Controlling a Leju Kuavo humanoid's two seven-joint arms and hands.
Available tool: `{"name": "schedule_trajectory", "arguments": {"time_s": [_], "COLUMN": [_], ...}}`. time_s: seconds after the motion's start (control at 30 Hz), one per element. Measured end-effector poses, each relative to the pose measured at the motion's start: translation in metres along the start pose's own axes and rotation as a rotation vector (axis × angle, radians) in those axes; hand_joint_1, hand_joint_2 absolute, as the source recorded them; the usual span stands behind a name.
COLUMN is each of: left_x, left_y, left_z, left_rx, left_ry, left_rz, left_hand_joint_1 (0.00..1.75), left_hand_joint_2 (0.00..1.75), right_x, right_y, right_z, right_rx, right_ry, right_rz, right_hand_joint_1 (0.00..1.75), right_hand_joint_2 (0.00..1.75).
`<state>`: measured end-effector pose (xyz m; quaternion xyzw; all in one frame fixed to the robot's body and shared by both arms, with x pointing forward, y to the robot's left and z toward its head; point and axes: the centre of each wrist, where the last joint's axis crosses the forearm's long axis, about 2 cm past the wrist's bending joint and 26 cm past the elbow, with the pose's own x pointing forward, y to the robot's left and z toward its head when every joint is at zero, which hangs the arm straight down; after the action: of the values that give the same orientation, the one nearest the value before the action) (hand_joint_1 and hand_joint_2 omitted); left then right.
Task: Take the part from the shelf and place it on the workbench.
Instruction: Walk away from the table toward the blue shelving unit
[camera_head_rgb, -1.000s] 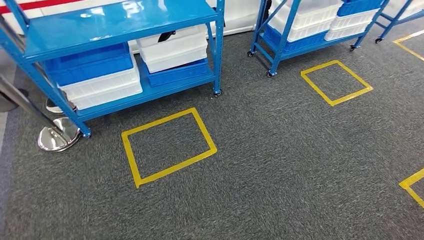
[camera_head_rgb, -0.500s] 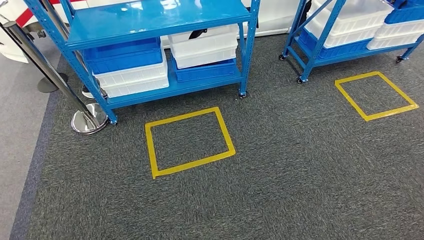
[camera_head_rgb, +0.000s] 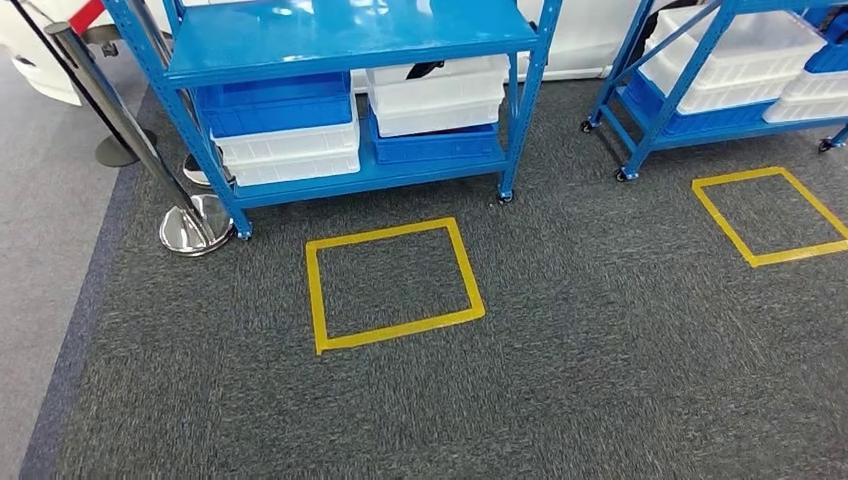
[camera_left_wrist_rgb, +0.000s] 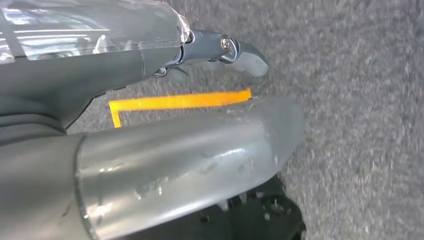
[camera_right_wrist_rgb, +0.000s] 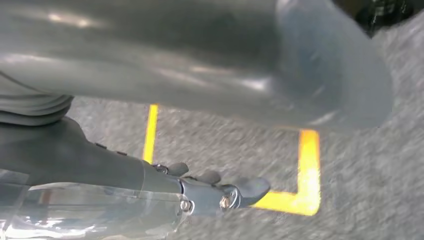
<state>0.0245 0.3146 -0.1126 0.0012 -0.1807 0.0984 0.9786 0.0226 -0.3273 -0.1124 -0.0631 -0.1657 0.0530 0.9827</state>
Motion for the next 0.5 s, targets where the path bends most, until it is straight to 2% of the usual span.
{"name": "schedule_trajectory", "arguments": {"time_s": [0.3,0.5], "left_x": [-0.003,0.001], "left_y": [-0.001,-0.002], "left_z": [0.001,-0.001], "left_rx": [-0.003,-0.007], "left_ry": [0.01,0.002], "left_rz": [-0.002,-0.002], "left_hand_joint_1": [0.0,0.0], "left_hand_joint_2": [0.0,0.0], "right_x": [-0.011,-0.009], "right_y": [0.0,0.0], "right_z": [0.003,0.002], "right_rx": [0.002,0.002], "right_ry": [0.026,0.023], "right_rz": [0.004,0.003], "right_hand_joint_1": [0.0,0.0], "right_hand_joint_2": [0.0,0.0]}}
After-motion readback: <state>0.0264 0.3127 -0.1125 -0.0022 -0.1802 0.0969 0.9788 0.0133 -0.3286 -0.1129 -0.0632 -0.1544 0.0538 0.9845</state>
